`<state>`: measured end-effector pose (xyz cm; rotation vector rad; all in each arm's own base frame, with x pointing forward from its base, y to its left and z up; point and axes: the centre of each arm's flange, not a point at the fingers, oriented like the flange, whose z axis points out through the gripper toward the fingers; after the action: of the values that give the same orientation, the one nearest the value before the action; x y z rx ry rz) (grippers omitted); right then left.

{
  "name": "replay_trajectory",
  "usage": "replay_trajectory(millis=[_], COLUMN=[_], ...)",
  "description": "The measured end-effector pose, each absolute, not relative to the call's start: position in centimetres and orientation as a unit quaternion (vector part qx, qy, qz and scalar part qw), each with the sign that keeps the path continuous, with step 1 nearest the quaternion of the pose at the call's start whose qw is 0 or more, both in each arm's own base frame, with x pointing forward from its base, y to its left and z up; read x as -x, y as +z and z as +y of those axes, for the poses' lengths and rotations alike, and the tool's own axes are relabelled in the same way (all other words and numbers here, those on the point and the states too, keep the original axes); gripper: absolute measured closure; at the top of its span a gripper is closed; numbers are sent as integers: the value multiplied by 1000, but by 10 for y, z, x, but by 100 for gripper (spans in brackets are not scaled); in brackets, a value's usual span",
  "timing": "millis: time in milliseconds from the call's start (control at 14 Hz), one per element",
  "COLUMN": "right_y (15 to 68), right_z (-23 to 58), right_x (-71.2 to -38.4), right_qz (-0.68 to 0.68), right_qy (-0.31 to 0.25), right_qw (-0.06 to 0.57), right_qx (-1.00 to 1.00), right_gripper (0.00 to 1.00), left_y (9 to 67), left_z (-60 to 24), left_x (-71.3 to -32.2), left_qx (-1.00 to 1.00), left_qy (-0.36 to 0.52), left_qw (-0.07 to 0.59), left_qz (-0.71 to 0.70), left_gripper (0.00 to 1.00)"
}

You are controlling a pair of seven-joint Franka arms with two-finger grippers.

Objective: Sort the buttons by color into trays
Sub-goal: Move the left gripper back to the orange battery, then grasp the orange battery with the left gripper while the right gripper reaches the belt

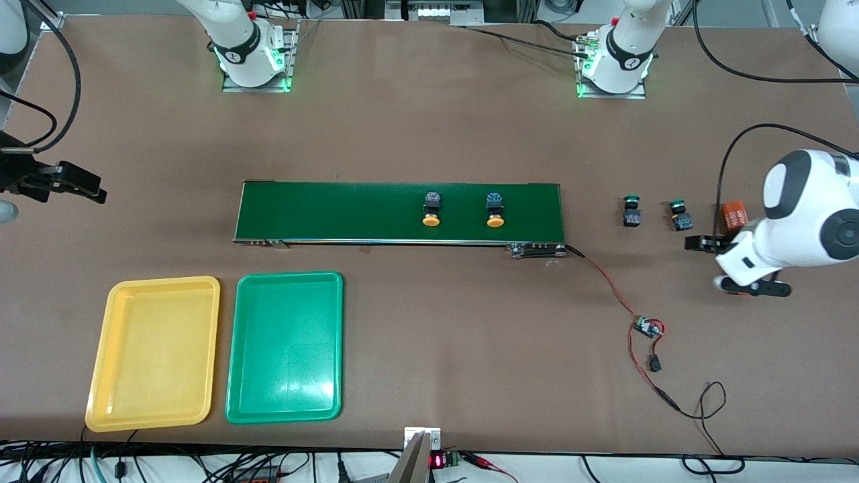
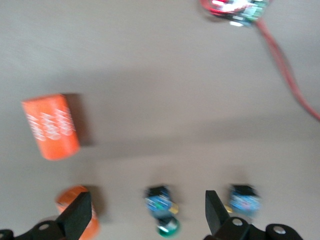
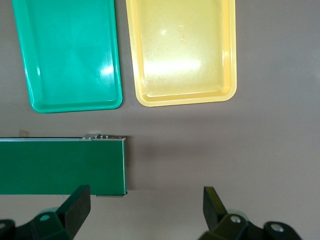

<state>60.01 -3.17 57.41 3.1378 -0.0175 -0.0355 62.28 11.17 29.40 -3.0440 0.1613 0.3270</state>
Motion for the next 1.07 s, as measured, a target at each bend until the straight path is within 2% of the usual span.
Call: replay_trajectory(millis=[428,784,998,1070], right_y=[554,539,522,517], right_z=[-26,-25,-18,-14], right_x=[-613,-624,-630,-631], right_qz=[-1,0,6,9], right_qy=[-12,-7,-20,-23], right_qw=[3,5,5,5], right_qx=[-1000,-1000,-1000,-1000], right_gripper=[0,0,0,0], left_y=[236,188,179,177], left_z=[211,219,222,224], left_x=[-626,-622,-618,-616], left_qx=[995,997,997,997], left_qy=[14,5,15,20], left_qw=[57,44,41,41], left_qz=[75,71,68,67], left_gripper=[0,4,33,45])
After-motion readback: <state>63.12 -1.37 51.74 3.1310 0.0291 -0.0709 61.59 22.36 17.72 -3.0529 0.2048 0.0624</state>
